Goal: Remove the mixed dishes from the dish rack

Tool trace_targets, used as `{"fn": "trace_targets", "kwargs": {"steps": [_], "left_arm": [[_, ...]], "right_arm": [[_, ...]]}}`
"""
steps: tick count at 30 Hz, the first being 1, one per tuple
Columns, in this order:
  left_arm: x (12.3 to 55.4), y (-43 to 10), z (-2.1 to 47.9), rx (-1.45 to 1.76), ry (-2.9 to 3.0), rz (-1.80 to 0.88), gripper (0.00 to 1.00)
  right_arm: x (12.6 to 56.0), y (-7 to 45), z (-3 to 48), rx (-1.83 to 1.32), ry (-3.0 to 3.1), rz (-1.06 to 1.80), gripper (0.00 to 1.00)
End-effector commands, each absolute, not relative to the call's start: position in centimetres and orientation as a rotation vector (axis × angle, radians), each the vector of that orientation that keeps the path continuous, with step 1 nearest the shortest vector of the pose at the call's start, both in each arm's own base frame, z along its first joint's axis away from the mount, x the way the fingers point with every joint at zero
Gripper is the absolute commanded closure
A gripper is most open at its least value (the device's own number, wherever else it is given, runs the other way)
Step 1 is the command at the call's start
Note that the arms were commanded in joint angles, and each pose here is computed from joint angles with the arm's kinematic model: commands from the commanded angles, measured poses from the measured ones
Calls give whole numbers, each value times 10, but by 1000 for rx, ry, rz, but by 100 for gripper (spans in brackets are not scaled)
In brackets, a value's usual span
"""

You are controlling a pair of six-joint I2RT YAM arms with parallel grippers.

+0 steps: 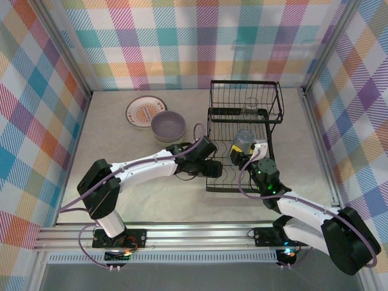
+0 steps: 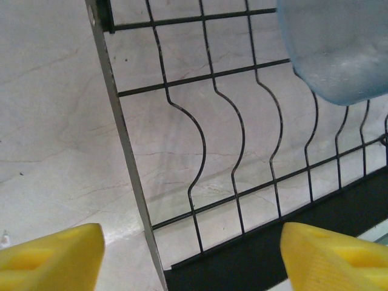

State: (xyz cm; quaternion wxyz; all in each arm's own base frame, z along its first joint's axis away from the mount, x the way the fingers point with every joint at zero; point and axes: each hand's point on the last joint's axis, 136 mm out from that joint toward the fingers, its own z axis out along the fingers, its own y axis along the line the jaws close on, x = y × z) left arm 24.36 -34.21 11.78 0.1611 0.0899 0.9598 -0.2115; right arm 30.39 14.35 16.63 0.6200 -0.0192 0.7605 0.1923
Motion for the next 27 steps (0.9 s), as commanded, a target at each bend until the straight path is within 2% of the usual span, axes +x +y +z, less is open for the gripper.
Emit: {"fn": "trace_targets", "kwargs": {"steps": [1, 10, 21, 27], "left_arm": [[249, -329, 132, 234, 2699, -598, 17], [247, -310, 164, 239, 2616, -618, 0], [234, -290, 205, 296, 2476, -772, 0], [219, -301, 229, 366, 2383, -1023, 0]], "right_arm": [[301, 144, 181, -28, 1713, 477, 89], [293, 140, 177, -8, 1763, 489, 89], [273, 127, 193, 49, 1796, 525, 90], [263, 123, 203, 92, 1808, 569, 90]]}}
